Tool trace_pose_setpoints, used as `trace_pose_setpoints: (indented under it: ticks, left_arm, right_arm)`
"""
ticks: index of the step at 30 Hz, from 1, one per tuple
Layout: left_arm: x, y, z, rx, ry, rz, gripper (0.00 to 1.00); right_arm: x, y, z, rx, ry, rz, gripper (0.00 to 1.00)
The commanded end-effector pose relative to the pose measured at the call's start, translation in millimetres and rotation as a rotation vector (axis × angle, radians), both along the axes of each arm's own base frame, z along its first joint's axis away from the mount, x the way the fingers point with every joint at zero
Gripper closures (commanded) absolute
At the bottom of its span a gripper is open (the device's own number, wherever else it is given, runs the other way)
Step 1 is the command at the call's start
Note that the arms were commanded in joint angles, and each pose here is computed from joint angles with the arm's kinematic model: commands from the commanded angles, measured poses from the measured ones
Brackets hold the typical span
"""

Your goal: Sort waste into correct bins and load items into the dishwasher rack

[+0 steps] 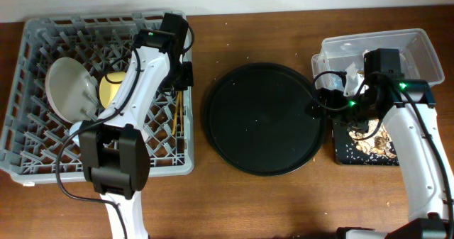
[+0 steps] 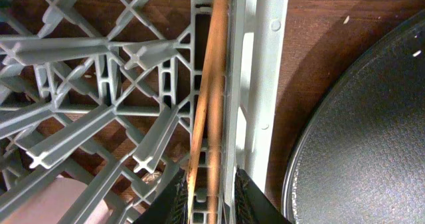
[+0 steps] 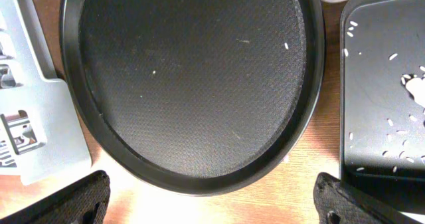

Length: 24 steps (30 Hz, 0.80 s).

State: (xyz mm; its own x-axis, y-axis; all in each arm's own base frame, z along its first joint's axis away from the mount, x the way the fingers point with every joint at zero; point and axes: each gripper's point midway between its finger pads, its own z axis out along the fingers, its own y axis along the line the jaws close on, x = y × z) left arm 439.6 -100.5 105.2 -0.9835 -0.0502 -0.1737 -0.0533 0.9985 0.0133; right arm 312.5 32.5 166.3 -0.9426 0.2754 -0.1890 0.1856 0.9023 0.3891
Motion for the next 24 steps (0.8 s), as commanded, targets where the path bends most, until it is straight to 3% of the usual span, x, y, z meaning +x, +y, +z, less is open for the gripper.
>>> trace_pose_setpoints:
  ticks: [1,4,7,9,13,14,24]
  left_arm:
    - [1.9,-2.7,23.5,-0.023,-0.027,0.000,0.80]
    - [-3.2,-5.4,69.5,-0.032,-0.080,-0.047,0.81]
    - [-21.2,-8.6,158.0,-0.021,-0.272,-0.117,0.77]
    - [-50.5,2.7,201.0,0.002,-0.351,-0.113,0.71]
    - [-105.9,22.5,234.2,0.013,-0.357,-0.105,0.58]
    - [-121.9,27.6,239.1,0.016,-0.346,-0.106,0.01]
    - [-127.1,28.5,239.2,0.014,-0.335,-0.108,0.00]
  right_arm:
    - [1.7,-3.7,1.7,-0.011,-0.008,-0.003,0.02]
    - [1.6,-3.6,1.7,-0.011,-0.008,-0.003,0.02]
    - [0.5,-3.5,1.4,-0.011,-0.003,-0.003,0.02]
    - [-2.2,-3.3,0.7,-0.010,0.009,-0.003,0.01]
    - [-2.0,-3.2,0.8,-0.009,0.008,-0.003,0.02]
    - [-2.0,-3.2,0.8,-0.009,0.008,-0.003,0.01]
    - [-1.9,-3.3,0.8,-0.010,0.007,-0.003,0.02]
